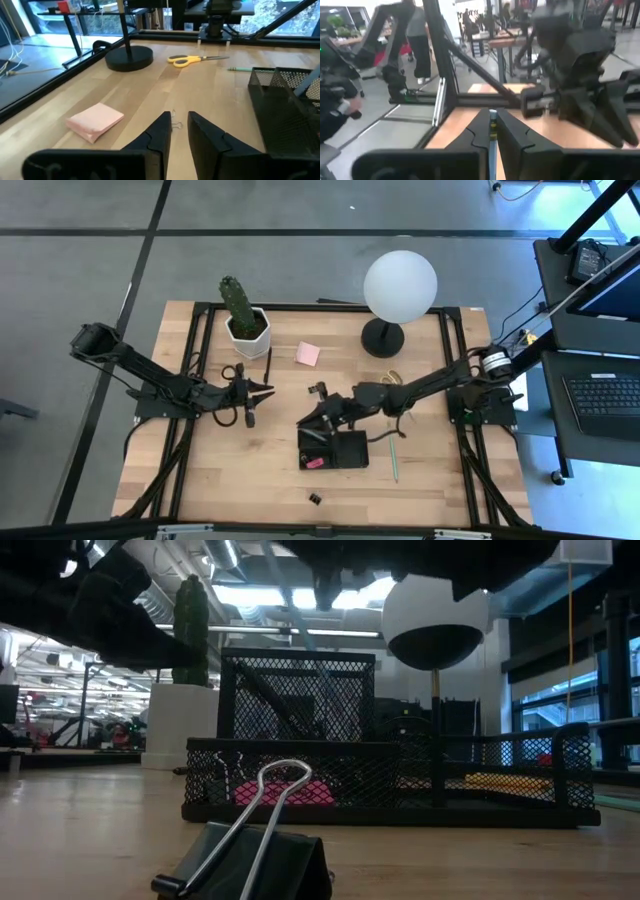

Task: Pick and place office supplies into organizer
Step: Put the blue pencil into the mesh desk organizer

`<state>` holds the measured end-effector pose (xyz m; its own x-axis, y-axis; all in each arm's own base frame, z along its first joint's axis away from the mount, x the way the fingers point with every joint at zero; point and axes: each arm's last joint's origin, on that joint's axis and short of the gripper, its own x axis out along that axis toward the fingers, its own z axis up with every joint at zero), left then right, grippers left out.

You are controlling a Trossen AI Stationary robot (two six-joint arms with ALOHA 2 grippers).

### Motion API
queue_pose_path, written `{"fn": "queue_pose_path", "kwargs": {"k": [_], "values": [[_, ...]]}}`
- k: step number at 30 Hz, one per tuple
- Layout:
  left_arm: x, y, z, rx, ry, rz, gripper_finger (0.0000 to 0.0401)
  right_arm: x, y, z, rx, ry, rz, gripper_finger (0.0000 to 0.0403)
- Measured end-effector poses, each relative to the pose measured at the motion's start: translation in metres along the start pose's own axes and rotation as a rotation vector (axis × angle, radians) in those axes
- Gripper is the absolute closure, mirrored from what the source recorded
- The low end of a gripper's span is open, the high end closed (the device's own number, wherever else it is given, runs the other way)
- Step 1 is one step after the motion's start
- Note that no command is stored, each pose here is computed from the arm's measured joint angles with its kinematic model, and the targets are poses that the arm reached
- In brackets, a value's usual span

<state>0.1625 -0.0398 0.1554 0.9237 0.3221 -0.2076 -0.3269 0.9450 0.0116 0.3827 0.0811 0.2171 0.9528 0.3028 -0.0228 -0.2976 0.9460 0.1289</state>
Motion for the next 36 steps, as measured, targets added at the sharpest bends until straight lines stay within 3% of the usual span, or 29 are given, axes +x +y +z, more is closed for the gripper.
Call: {"fn": "queue_pose_path", "kwargs": {"k": [15,25,36], "values": [[0.000,0.000,-0.001,-0.014,0.005,0.001,0.0343,0.010,-0.006,-0.041,0.022,0.141,-0.020,0.0377],[0.000,0.000,-0.001,-0.014,0.005,0.001,0.0343,0.011,-0.007,-0.044,0.014,0.143,-0.022,0.0375],[0.000,0.000,-0.001,-0.013,0.005,0.001,0.0343,0.011,-0.007,-0.047,0.016,0.158,-0.021,0.0321]]}}
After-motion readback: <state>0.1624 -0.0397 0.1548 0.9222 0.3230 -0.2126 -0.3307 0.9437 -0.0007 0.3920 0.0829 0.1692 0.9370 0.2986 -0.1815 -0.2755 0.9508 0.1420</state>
